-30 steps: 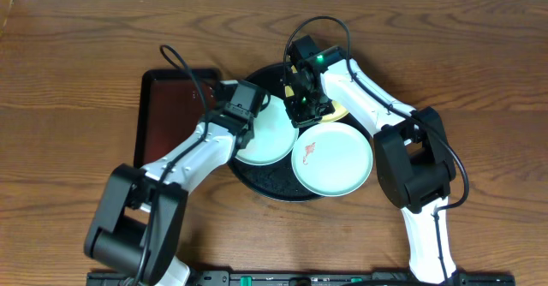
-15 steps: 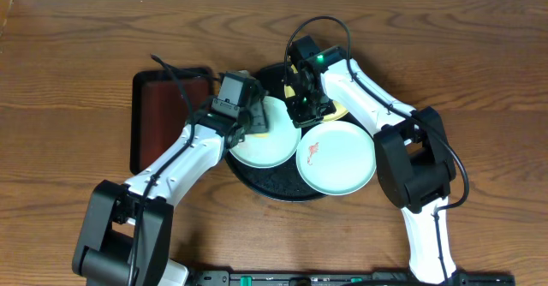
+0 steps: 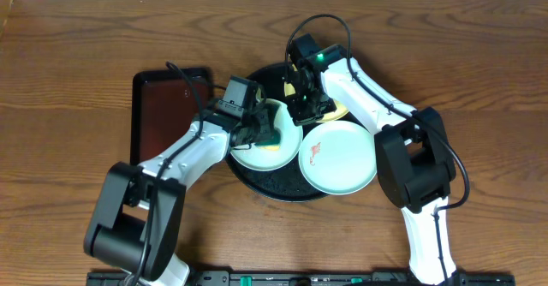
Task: Clean dirty plates on tray and stack at the side
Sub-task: 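Keep scrubbing the pale green plate surface with the left gripper sponge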
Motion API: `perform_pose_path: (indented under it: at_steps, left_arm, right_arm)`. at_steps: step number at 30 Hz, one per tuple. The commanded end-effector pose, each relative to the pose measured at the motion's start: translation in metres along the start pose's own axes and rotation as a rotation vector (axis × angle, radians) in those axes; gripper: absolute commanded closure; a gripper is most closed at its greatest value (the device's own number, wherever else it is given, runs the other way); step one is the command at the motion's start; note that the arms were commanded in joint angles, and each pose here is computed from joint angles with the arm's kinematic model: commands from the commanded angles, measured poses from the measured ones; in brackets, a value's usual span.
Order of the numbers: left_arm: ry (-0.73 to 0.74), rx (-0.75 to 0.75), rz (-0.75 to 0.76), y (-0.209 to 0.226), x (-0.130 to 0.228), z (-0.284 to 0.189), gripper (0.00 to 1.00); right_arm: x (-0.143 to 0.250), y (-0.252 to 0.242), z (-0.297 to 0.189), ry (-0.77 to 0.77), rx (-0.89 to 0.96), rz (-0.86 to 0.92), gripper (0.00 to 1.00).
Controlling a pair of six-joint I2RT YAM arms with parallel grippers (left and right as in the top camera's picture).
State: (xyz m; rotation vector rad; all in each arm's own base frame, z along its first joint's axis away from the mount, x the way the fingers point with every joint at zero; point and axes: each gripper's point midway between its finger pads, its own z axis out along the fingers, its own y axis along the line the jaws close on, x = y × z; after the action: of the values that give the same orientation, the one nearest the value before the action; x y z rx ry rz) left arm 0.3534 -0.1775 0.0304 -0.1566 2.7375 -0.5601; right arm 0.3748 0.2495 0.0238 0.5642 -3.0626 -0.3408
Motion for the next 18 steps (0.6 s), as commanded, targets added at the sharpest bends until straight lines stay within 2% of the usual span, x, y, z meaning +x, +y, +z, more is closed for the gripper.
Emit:
perform_pose_path:
  at_steps: [1,8,18]
  left_arm:
    - [0.039,0.005,-0.016,0.0,0.012,0.009,0.92]
    - [0.028,0.058,0.019,-0.026,0.017,0.015,0.92]
    - [0.022,-0.128,0.0,0.014,0.02,0.021,0.92]
  right_arm:
    - [-0.013,0.0,-0.02,-0.064,0.017,0.005,0.99]
    - [-0.012,0.002,-0.019,-0.061,0.016,0.0,0.99]
    - [-0.003,0.002,-0.015,-0.028,0.02,0.003,0.98]
